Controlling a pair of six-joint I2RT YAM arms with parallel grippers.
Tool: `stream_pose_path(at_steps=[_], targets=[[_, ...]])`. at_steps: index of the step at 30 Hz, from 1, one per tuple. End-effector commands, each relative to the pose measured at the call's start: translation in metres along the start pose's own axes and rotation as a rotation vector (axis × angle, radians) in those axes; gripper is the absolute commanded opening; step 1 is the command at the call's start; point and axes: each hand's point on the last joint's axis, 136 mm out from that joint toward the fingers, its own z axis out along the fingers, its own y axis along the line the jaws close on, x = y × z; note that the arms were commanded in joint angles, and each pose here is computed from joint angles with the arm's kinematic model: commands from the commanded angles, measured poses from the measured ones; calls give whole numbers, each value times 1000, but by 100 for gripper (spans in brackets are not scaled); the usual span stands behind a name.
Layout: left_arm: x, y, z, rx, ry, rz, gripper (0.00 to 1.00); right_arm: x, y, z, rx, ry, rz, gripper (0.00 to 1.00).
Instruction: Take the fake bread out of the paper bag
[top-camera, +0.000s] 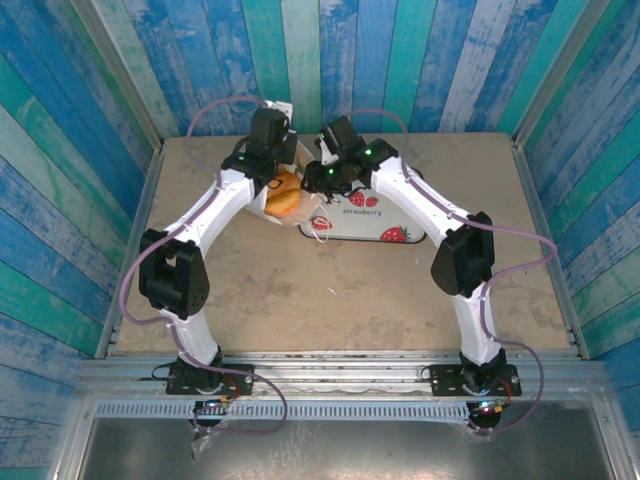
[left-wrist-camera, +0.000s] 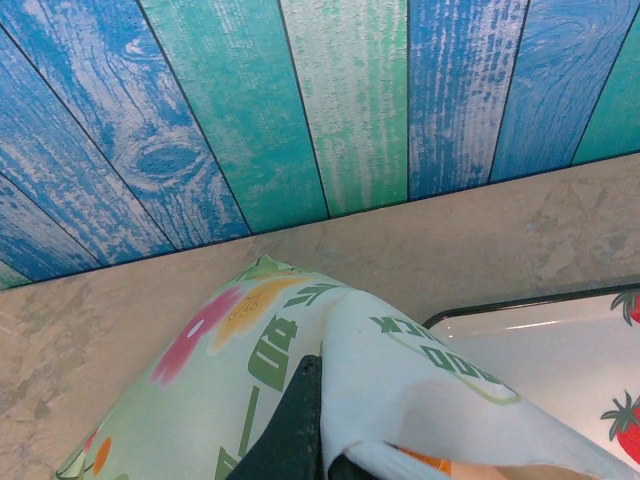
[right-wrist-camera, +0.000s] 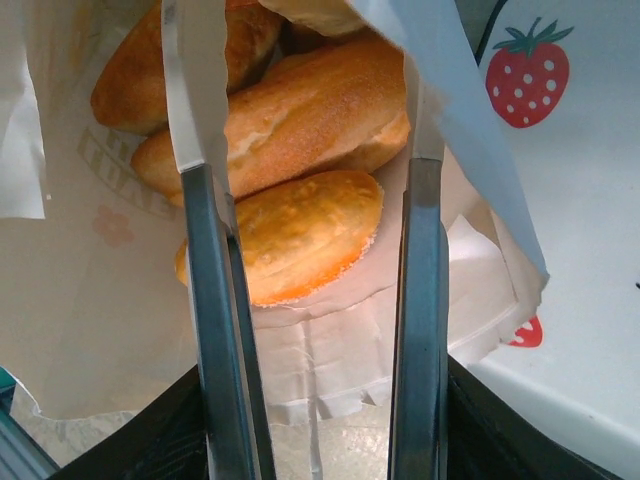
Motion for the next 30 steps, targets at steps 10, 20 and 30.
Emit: stream_pose_path(at_steps=[10, 20, 30], targets=[[-6, -12, 12, 46, -30, -21, 0, -17, -5, 19, 20, -25, 1, 53], [-7, -11, 14, 40, -35, -25, 0, -17, -9, 16, 40, -19, -11, 26], [-6, -10, 20, 21, -15, -39, 0, -12, 9, -9, 18, -24, -83, 16]])
